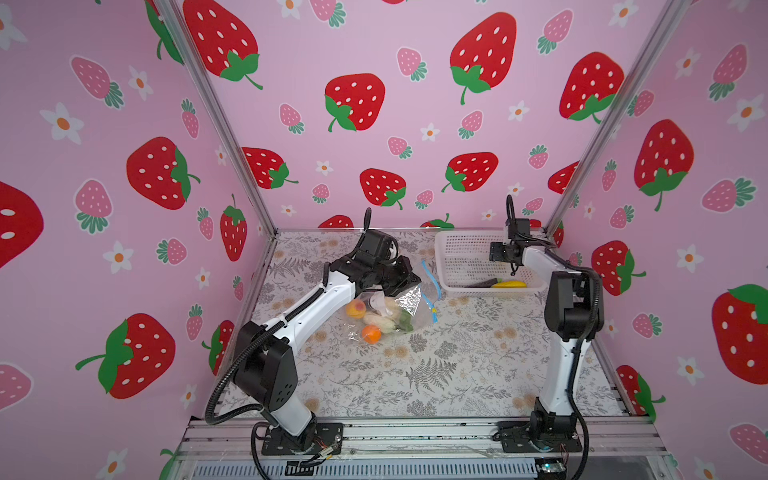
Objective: Place the food in the zip-top bag and seal the zipper
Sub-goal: 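Lower the right gripper onto the yellow mango in the basket and close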
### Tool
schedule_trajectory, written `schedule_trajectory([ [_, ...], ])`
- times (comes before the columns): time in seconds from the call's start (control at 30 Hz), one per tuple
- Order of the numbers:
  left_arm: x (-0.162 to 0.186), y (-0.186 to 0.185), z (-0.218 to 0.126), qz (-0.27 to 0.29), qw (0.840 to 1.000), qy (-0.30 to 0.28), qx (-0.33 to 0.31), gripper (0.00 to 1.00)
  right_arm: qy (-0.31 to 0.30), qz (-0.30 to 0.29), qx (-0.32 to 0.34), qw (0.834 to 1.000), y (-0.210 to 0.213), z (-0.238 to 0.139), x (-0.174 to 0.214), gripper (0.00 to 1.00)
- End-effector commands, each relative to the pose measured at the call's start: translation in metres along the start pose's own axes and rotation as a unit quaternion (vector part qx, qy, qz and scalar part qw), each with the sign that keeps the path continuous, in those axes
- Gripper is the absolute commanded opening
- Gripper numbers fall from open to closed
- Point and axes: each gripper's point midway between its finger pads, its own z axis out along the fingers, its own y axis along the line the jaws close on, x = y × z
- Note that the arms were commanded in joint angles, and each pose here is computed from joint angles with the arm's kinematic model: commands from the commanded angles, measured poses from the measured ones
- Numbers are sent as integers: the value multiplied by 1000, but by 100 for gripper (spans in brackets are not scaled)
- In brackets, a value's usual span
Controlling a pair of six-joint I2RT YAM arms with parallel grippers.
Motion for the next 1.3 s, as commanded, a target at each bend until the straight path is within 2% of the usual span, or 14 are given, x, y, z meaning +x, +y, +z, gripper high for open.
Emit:
schedule_trajectory([
  [0.0, -3, -14, -5, 8, 1000, 2, 14, 0, 12, -5, 2, 1000, -3, 7, 0, 77],
  [0.57, -5, -13, -9, 8, 1000, 0, 15, 0, 37, 1, 3, 999, -5, 46, 6, 70],
  [1.27, -6, -13, -8, 7, 1000, 2, 18, 0, 26, 19, -13, 999, 0, 34, -5, 58],
])
